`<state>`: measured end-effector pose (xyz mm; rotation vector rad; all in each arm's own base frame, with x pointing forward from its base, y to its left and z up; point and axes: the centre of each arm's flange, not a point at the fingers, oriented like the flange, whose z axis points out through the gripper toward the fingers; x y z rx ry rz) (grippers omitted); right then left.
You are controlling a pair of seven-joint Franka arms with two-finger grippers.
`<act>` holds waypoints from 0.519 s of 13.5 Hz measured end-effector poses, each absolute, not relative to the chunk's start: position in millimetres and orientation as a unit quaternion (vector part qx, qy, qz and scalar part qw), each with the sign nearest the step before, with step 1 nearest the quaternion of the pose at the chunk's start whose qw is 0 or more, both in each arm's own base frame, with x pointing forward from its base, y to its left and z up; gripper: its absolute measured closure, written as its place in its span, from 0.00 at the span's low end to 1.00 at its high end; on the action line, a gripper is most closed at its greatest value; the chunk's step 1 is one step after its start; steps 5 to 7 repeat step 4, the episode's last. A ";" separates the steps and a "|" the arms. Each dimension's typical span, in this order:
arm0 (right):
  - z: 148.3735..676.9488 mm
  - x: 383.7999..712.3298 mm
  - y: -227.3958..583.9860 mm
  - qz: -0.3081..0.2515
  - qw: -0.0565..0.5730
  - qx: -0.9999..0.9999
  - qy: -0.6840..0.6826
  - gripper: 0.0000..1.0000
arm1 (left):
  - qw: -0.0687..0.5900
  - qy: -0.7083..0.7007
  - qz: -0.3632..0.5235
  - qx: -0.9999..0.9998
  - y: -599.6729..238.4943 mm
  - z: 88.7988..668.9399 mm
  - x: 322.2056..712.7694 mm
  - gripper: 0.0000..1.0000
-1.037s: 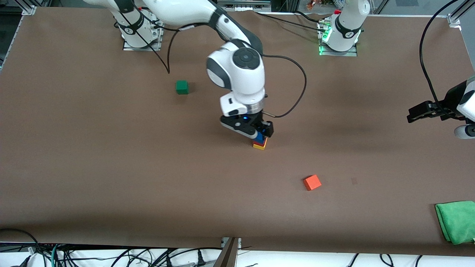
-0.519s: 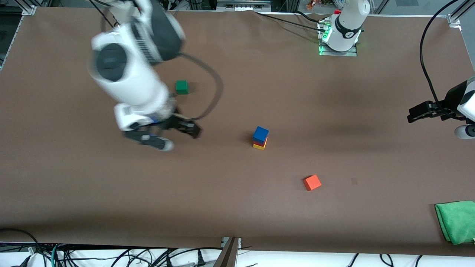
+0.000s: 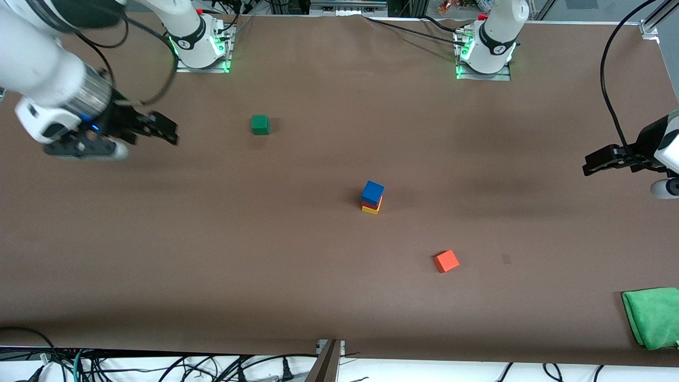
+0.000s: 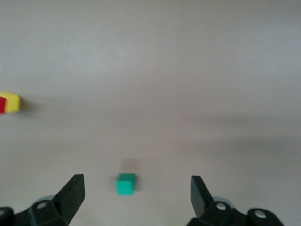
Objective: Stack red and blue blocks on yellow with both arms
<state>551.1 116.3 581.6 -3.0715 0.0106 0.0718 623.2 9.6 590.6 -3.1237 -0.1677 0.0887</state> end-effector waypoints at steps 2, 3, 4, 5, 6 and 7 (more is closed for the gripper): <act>589.8 535.6 102.0 0.022 0.029 -0.999 -0.013 0.00 | 0.006 -0.054 0.028 -0.998 10.3 590.6 623.2 0.00; 591.2 533.5 98.4 0.021 0.029 -0.999 -0.020 0.00 | 0.006 -0.054 0.028 -0.998 10.5 590.6 623.2 0.00; 591.2 533.6 96.6 0.021 0.029 -0.999 -0.025 0.00 | 0.006 -0.055 0.028 -0.998 11.2 590.6 623.2 0.00; 591.2 533.6 96.6 0.021 0.029 -0.999 -0.025 0.00 | 0.006 -0.055 0.028 -0.998 11.2 590.6 623.2 0.00; 591.2 533.6 96.6 0.021 0.029 -0.999 -0.025 0.00 | 0.006 -0.055 0.028 -0.998 11.2 590.6 623.2 0.00; 591.2 533.6 96.6 0.021 0.029 -0.999 -0.025 0.00 | 0.006 -0.055 0.028 -0.998 11.2 590.6 623.2 0.00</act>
